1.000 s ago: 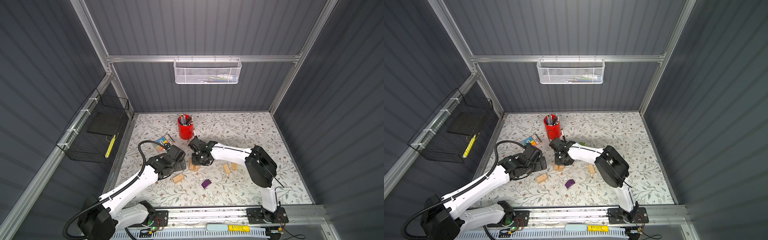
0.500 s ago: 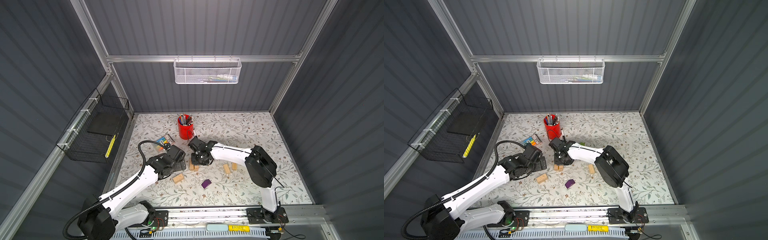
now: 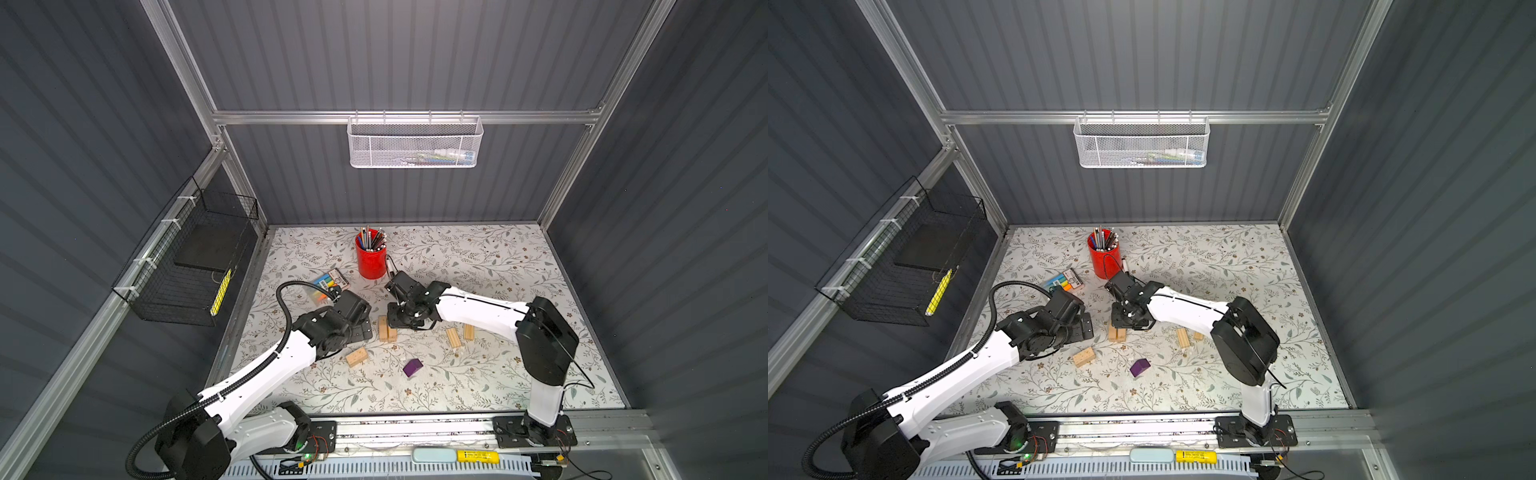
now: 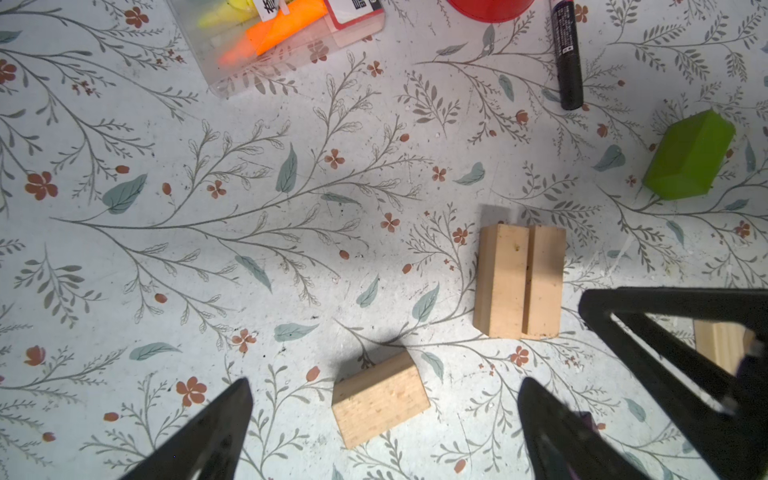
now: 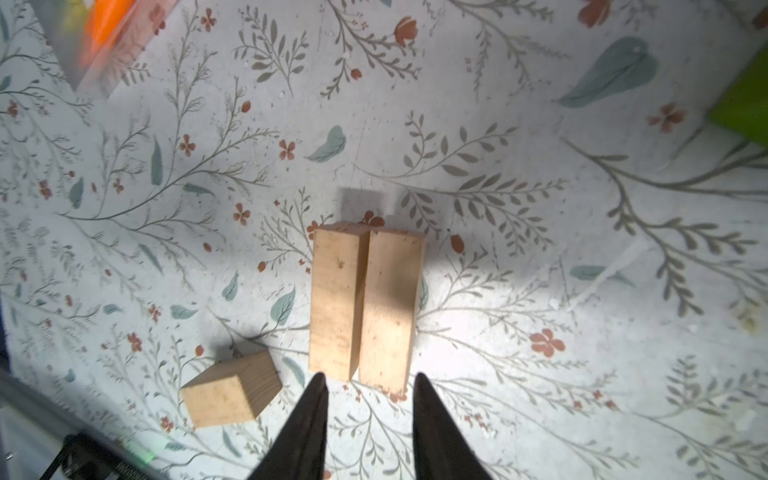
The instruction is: Build the wood block tower
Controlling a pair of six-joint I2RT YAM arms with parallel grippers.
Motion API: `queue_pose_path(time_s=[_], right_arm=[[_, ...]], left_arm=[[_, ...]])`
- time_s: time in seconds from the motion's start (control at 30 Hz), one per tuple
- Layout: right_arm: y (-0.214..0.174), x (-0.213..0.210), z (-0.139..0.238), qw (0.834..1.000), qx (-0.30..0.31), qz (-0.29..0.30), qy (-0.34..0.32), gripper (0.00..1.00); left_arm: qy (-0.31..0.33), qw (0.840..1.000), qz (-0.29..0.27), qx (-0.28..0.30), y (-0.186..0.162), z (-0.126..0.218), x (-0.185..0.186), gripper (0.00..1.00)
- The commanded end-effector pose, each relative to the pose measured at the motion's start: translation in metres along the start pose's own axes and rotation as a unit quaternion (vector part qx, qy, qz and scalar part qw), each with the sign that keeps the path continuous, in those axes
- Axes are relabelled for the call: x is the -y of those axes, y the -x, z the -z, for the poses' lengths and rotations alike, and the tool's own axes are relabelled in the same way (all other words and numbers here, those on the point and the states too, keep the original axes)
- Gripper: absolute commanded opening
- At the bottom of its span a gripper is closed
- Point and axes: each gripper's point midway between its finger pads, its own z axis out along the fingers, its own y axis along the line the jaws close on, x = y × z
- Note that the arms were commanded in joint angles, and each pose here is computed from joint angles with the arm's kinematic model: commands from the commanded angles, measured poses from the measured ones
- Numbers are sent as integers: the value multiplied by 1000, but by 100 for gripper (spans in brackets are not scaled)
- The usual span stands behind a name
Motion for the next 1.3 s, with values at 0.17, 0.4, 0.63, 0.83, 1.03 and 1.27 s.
queue_pose_path(time_s=[0.17,0.4,0.63,0.83,1.03,1.27], right_arm=[[-5,1,-17,995,-29,-54,81,34],[-2,8,-26,993,-32,-69,90,31],[-2,15,-33,992,-40,-80,86,31],[-2,19,-39,992,-43,-87,84,31],[-2,23,-43,991,-48,-93,80,33],[0,18,-44,991,-49,-88,91,31]], left_arm=[[-38,999,-5,-22,-3,-12,20,94],[-59,998,-2,-34,-7,-20,31,85],[-61,997,0,-41,-10,-26,34,83],[-59,997,2,-46,-13,-29,33,82],[-58,997,2,-48,-14,-31,33,82],[-57,997,1,-52,-15,-32,33,82]])
